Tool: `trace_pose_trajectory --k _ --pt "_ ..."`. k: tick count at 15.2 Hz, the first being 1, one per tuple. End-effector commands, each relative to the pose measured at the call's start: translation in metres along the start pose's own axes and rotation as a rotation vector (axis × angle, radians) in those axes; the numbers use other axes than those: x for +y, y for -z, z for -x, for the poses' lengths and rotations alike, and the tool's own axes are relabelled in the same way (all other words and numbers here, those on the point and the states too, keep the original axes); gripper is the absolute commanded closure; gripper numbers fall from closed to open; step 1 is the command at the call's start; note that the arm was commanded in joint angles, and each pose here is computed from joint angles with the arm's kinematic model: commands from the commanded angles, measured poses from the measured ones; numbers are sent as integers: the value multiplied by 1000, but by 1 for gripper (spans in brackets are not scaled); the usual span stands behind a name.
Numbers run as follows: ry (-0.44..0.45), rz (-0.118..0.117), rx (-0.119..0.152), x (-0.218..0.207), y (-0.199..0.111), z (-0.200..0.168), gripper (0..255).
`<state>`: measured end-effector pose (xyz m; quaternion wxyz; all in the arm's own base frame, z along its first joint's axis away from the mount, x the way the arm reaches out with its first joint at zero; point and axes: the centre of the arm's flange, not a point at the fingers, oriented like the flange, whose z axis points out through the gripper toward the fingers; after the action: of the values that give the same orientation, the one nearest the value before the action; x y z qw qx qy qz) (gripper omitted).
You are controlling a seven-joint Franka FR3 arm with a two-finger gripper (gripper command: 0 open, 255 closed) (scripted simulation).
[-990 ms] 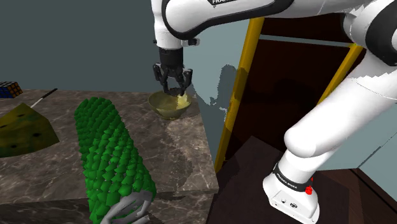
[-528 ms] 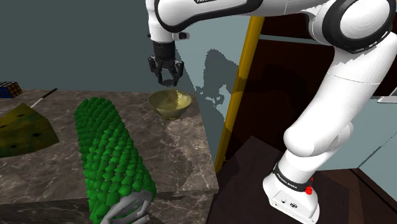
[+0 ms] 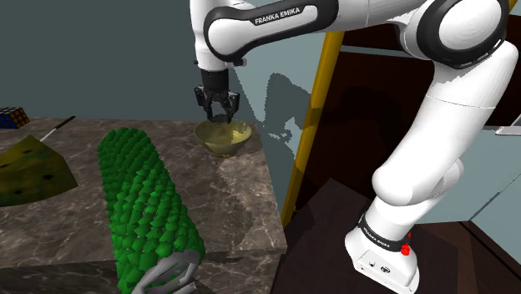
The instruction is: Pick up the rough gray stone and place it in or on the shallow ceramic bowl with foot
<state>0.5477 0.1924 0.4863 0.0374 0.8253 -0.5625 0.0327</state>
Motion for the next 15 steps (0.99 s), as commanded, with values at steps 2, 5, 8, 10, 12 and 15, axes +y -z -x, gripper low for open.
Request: trace_pose_trajectory --k 2,5,8,10,12,15 --pt "0 0 0 0 -17 1 255" --pt "0 0 0 0 -33 2 255" --pt "0 0 0 0 -39 3 255" --pt "0 0 0 0 -39 3 255" --pt "0 0 0 0 -39 3 255" --pt "0 0 0 0 -39 3 0"
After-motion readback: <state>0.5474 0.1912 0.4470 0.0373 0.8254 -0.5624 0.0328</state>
